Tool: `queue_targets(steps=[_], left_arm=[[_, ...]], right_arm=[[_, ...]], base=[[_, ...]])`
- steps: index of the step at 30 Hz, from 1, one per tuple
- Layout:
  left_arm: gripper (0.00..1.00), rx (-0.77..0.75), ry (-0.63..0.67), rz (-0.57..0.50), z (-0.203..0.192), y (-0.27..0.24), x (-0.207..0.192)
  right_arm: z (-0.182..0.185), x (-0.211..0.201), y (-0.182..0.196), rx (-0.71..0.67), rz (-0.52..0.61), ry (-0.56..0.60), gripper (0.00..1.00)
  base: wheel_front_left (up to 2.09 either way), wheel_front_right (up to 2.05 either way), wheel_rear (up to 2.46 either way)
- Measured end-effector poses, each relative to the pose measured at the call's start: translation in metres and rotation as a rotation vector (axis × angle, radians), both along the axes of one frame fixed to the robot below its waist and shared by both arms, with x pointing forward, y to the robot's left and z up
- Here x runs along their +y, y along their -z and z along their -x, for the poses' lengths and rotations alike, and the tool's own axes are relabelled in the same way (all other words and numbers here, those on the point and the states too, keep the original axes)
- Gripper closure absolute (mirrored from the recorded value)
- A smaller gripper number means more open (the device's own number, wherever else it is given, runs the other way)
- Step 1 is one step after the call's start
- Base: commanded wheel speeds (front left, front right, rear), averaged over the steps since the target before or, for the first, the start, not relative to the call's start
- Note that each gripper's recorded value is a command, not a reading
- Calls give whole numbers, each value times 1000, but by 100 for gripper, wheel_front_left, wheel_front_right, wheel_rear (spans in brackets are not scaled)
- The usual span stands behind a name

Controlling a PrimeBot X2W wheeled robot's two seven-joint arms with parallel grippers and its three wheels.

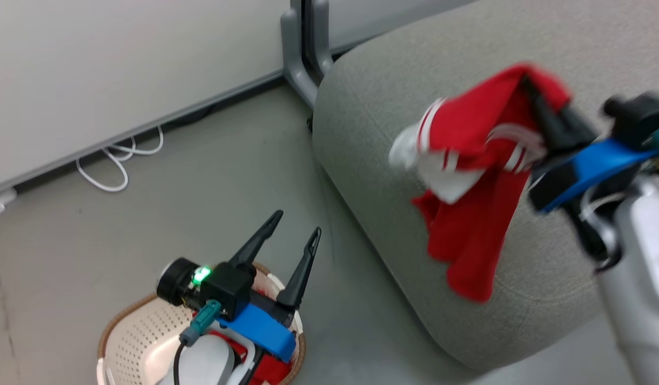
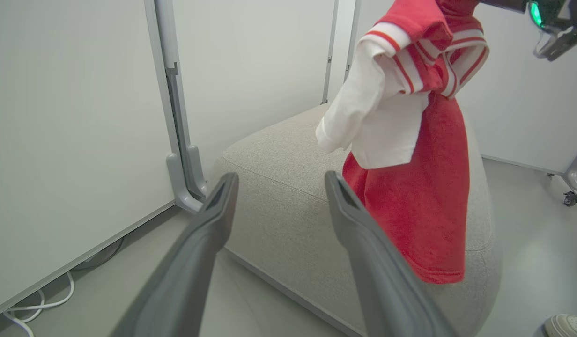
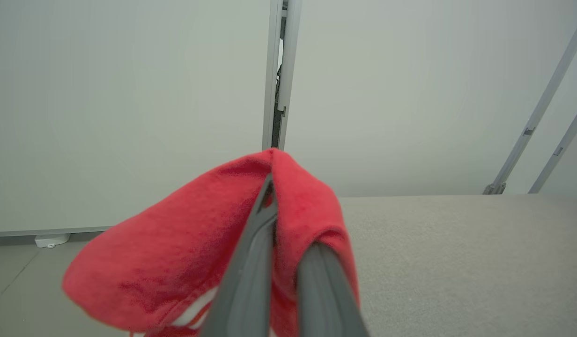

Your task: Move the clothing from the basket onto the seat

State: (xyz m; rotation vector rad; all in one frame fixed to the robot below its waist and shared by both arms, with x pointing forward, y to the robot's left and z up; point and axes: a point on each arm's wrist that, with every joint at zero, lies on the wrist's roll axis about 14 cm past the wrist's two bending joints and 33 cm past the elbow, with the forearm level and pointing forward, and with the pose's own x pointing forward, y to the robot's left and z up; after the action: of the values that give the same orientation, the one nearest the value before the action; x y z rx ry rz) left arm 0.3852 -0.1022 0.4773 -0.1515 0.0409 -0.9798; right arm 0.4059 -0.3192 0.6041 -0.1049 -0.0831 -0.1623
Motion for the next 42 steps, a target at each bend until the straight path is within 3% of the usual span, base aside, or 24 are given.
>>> queue_targets(steps=[9, 13, 17, 22, 29, 32, 37, 40, 41, 42], left_arm=[[0, 17, -31, 9, -44, 26, 11], [0, 30, -57, 7, -65, 45, 21], [0, 55, -81, -1, -78, 68, 32], [0, 81, -108, -20, -91, 96, 47], [0, 123, -137, -49, -94, 125, 63], [0, 133, -144, -53, -94, 131, 65], [0, 132, -147, -46, -95, 129, 64], [0, 128, -150, -46, -96, 127, 64], [0, 127, -151, -45, -96, 126, 64], [0, 126, -151, -45, -96, 125, 64]], right_arm=[[-57, -82, -80, -65, 146, 142, 100], [-77, -116, -81, -69, 158, 221, 100], [-97, -140, -38, -16, 125, 282, 100], [-110, -164, 40, 90, 64, 364, 100], [-113, -157, 149, 259, 1, 389, 100], [-111, -153, 172, 307, -1, 385, 100], [-108, -152, 181, 328, 6, 383, 100], [-109, -154, 177, 325, 17, 382, 81], [-109, -154, 176, 322, 21, 381, 67], [-109, -154, 176, 323, 22, 379, 43]], base=[[0, 0, 0], [0, 0, 0], [0, 0, 0], [0, 0, 0], [0, 0, 0], [0, 0, 0], [0, 0, 0], [0, 0, 0], [0, 0, 0], [0, 0, 0]])
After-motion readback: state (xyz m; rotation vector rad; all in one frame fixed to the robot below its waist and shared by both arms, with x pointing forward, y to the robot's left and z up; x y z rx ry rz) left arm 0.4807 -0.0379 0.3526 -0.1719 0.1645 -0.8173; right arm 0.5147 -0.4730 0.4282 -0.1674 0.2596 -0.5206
